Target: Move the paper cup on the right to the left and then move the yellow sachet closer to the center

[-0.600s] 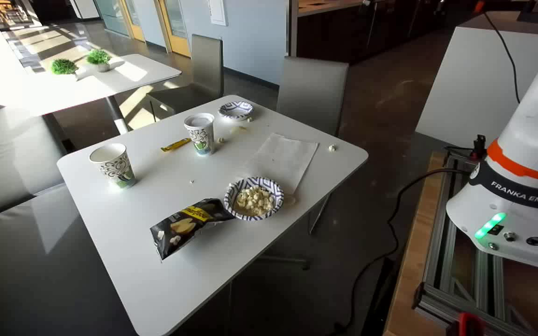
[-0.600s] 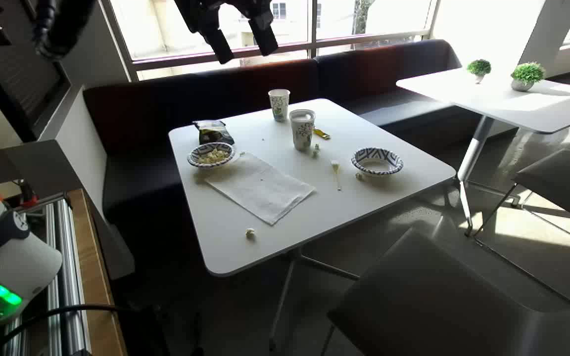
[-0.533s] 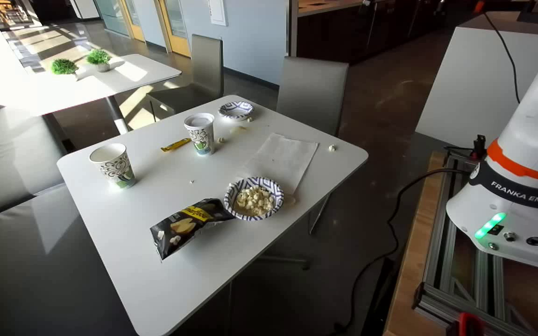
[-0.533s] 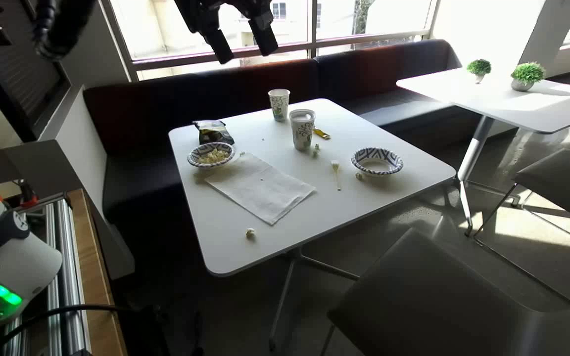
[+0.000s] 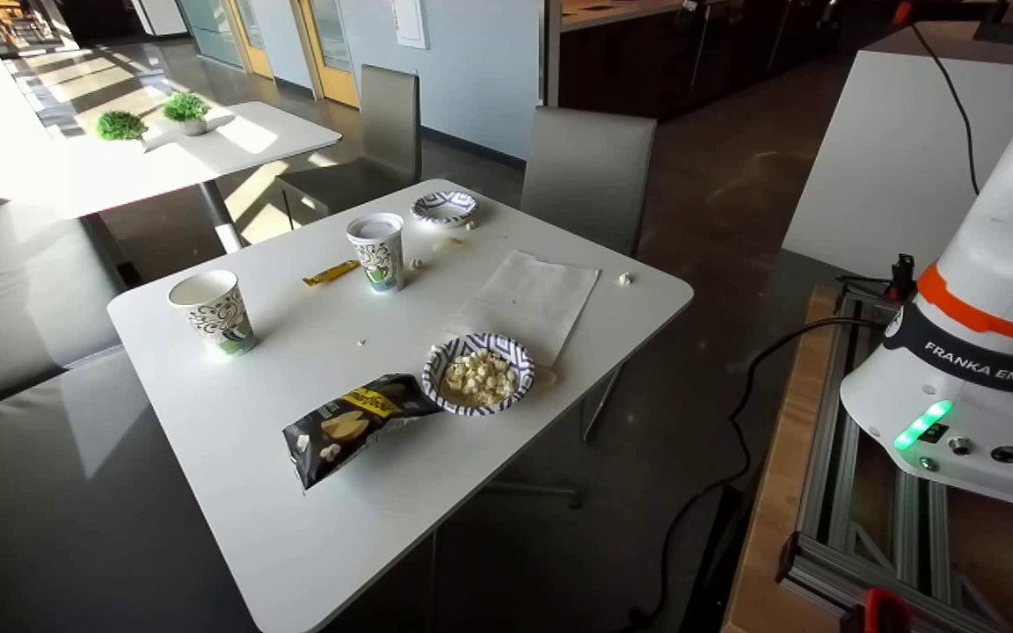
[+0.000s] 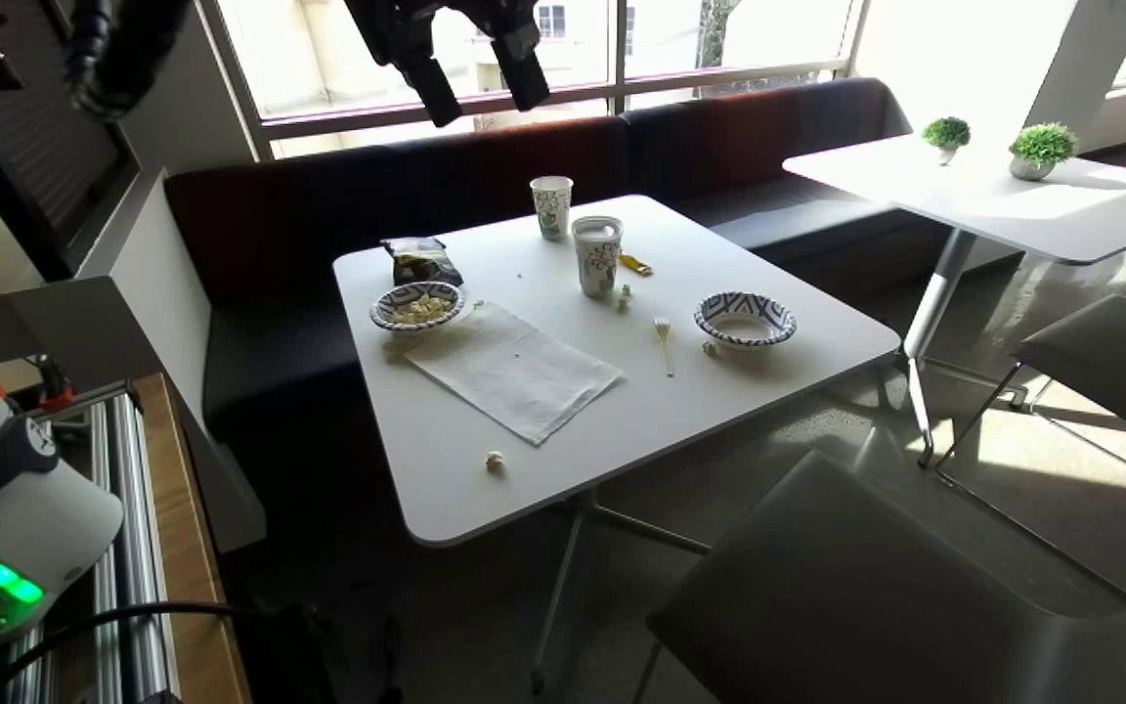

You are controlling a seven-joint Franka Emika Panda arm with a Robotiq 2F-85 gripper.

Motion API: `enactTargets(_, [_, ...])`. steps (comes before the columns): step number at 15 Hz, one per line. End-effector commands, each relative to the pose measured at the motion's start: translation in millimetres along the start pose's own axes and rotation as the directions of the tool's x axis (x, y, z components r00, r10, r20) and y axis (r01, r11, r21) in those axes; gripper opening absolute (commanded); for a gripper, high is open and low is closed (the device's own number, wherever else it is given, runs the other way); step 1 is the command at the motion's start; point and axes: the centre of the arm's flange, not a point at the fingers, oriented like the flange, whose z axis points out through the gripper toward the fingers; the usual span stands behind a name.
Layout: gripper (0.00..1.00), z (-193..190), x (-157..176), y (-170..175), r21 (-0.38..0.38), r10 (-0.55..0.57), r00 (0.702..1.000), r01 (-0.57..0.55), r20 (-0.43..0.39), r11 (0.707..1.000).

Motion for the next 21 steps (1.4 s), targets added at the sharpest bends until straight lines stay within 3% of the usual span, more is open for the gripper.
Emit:
enactTargets(1, [1.0,-3.7,19.8,-25.2,0.062,-0.028,0.999,0.029,-0.015,0.998])
enactTargets(5, [1.0,-3.2,59.4,-124.4,0.109,-0.082,0.994,0.074,0.071,0.991])
enactTargets(8, [1.0,10.7,77.1,-194.0,0.076,-0.053,0.986,0.041,0.161,0.996])
enactTargets(10, [1.0,23.6,96.8,-221.4,0.033,0.02,0.979,-0.027,0.204,0.999])
enactTargets(13, [1.0,50.9,129.3,-247.0,0.103,0.058,0.944,-0.097,0.325,0.99])
enactTargets(15, [1.0,66.9,154.3,-261.0,0.222,0.04,0.959,-0.105,0.279,0.969])
enactTargets(18, [1.0,92.8,200.2,-272.7,0.279,0.136,0.967,-0.195,0.217,0.94])
enactTargets(19, [1.0,74.0,162.3,-266.4,0.23,0.1,0.97,-0.152,0.221,0.961])
enactTargets(21, [1.0,85.4,172.0,-268.4,0.236,0.1,0.969,-0.155,0.227,0.959])
